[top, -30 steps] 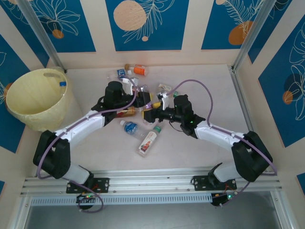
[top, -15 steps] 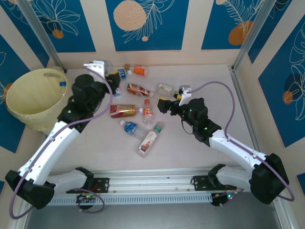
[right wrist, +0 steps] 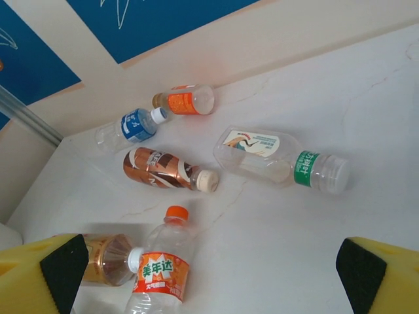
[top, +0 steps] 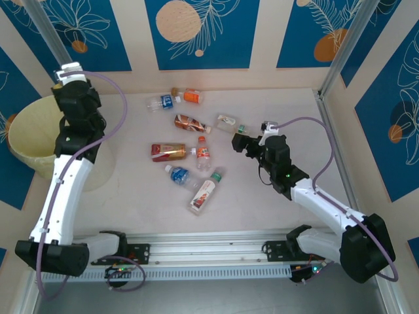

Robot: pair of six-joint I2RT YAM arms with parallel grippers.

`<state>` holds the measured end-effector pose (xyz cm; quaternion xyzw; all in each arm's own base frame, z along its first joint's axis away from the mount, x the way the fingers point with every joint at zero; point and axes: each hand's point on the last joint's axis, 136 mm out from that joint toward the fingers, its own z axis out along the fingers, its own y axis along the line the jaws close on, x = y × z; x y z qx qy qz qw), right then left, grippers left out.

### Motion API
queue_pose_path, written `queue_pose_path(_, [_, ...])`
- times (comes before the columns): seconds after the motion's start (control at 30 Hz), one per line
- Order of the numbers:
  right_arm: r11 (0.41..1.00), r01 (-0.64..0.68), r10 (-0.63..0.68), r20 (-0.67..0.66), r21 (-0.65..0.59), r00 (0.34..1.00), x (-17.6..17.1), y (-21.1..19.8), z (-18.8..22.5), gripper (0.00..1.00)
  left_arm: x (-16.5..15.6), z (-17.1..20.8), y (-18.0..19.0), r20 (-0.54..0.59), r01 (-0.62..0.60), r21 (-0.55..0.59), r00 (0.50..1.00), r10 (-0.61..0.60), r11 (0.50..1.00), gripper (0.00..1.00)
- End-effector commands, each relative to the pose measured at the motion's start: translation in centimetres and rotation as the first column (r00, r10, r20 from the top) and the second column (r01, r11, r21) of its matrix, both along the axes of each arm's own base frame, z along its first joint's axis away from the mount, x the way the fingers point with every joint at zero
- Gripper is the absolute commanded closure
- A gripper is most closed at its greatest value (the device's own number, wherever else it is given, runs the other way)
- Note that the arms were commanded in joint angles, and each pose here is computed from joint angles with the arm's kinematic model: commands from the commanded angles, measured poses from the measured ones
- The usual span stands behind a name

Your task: Put the plastic bottles in the bin

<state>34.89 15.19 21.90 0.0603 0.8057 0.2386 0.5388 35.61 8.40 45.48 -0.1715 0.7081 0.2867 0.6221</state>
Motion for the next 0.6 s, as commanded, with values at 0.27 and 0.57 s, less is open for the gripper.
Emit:
queue_pose_path(0.27, [0.998,0.038,-0.038,0.0,0.059,0.999,1.3,-1.5,3.1,0.0,-6.1,-4.1,11.1,-0.212,-0.42,-0.012,0.888,0.408,0.908,0.48])
queue_pose_path(0.57, [0.994,0.012,-0.009,-0.024,0.107,1.0,1.9,-0.6,4.0,0.01,-8.8,-8.9,15.6,-0.369,-0.581,0.019,0.752,0.546,0.814,0.37])
